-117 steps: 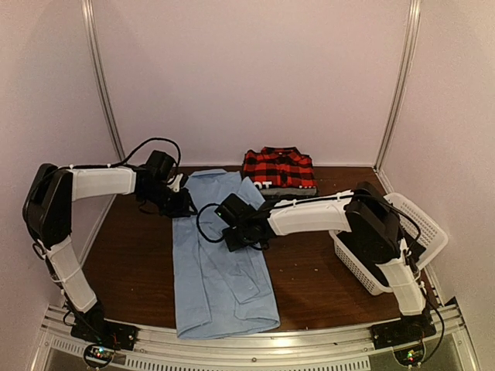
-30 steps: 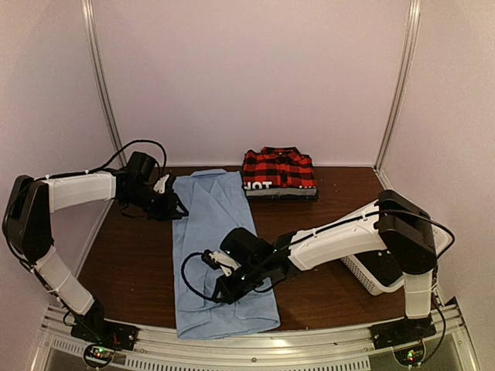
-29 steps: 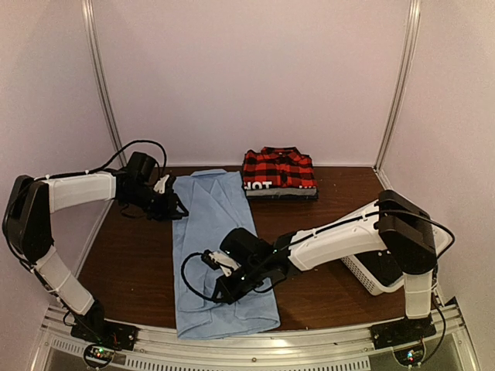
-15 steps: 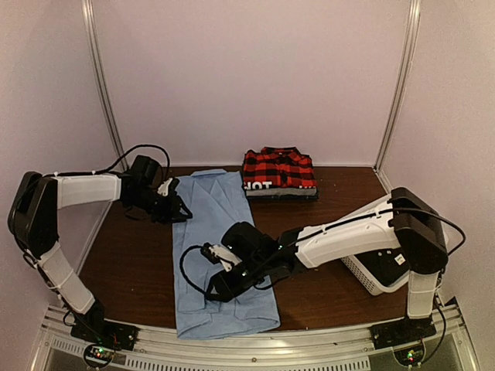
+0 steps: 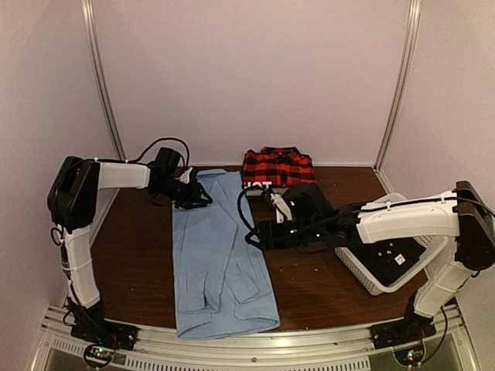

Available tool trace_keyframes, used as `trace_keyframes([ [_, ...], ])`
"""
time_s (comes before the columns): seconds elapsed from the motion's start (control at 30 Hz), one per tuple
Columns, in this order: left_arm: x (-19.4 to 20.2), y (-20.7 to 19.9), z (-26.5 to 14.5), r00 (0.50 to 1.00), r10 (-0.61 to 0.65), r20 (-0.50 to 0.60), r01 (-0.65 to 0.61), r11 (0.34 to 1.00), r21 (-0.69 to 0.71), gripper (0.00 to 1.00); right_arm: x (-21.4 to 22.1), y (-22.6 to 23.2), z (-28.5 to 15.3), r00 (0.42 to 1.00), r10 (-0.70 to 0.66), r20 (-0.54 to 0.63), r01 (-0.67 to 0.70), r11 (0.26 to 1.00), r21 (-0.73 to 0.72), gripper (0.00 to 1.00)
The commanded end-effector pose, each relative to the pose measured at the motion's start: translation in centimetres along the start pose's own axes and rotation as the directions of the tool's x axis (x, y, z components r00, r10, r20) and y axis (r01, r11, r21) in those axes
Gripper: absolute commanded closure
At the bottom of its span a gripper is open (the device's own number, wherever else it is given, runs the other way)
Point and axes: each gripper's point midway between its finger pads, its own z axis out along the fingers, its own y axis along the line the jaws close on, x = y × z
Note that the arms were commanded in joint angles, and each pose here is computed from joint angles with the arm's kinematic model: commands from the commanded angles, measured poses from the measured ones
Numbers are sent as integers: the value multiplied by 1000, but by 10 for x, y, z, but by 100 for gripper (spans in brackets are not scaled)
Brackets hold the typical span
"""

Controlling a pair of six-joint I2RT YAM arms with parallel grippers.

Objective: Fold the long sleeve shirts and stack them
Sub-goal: Fold the sleeve of the rectangle-folded shirt, then smooth out the rectangle-folded shirt at the center of the board.

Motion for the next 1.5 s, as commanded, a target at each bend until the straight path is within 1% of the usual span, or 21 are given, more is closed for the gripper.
trace_keyframes([
  [0.0, -35, 0, 24, 998, 44, 40, -45, 999, 5, 71, -25, 2, -31, 989, 38, 141, -38, 999, -4, 48],
  [0.2, -50, 28, 67, 1000, 22, 7, -22, 1000, -17, 71, -27, -4, -66, 977, 48, 208, -51, 999, 10, 48],
  [0.33, -60, 42, 80, 1000, 15, 17, -14, 999, -31, 71, -27, -5, -85, 966, 65, 249, -68, 998, 0, 48],
  [0.43, -63, 44, 84, 1000, 22, 16, -21, 999, -30, 71, -27, -7, -96, 960, 71, 272, -74, 997, -1, 48],
  [0.5, -66, 39, 83, 999, 41, 18, -41, 999, -14, 71, -26, -8, -101, 957, 72, 280, -74, 997, -1, 48],
  [0.57, -73, 26, 76, 997, 77, 29, -78, 997, 18, 71, -26, -10, -103, 955, 72, 289, -77, 997, 5, 47],
  [0.7, -95, -12, 43, 981, 163, 103, -169, 985, 45, 71, -25, -10, -101, 958, 63, 281, -68, 998, 8, 47],
  [0.77, -103, -20, 24, 972, 189, 142, -195, 980, 32, 70, -24, -10, -98, 961, 57, 272, -62, 998, 10, 47],
  [0.83, -105, -18, 8, 968, 187, 165, -196, 980, 38, 70, -22, -9, -93, 965, 54, 256, -58, 998, 7, 47],
  [0.93, -97, -6, -3, 975, 157, 154, -172, 981, 86, 70, -20, -5, -84, 971, 52, 234, -51, 999, -11, 46],
  [1.03, -79, 5, -1, 985, 138, 103, -150, 980, 127, 70, -20, -3, -72, 975, 47, 218, -42, 999, -25, 46],
  [1.2, -56, 27, 11, 992, 120, 48, -125, 984, 130, 70, -36, 10, -39, 979, 6, 201, 2, 999, -42, 45],
  [1.3, -63, 47, 16, 995, 84, 54, -90, 988, 122, 70, -50, 18, -16, 979, -3, 206, 16, 998, -60, 45],
  [1.47, -86, 67, 28, 997, 39, 69, -47, 991, 129, 70, -62, 22, 27, 980, 38, 195, -11, 990, -139, 45],
])
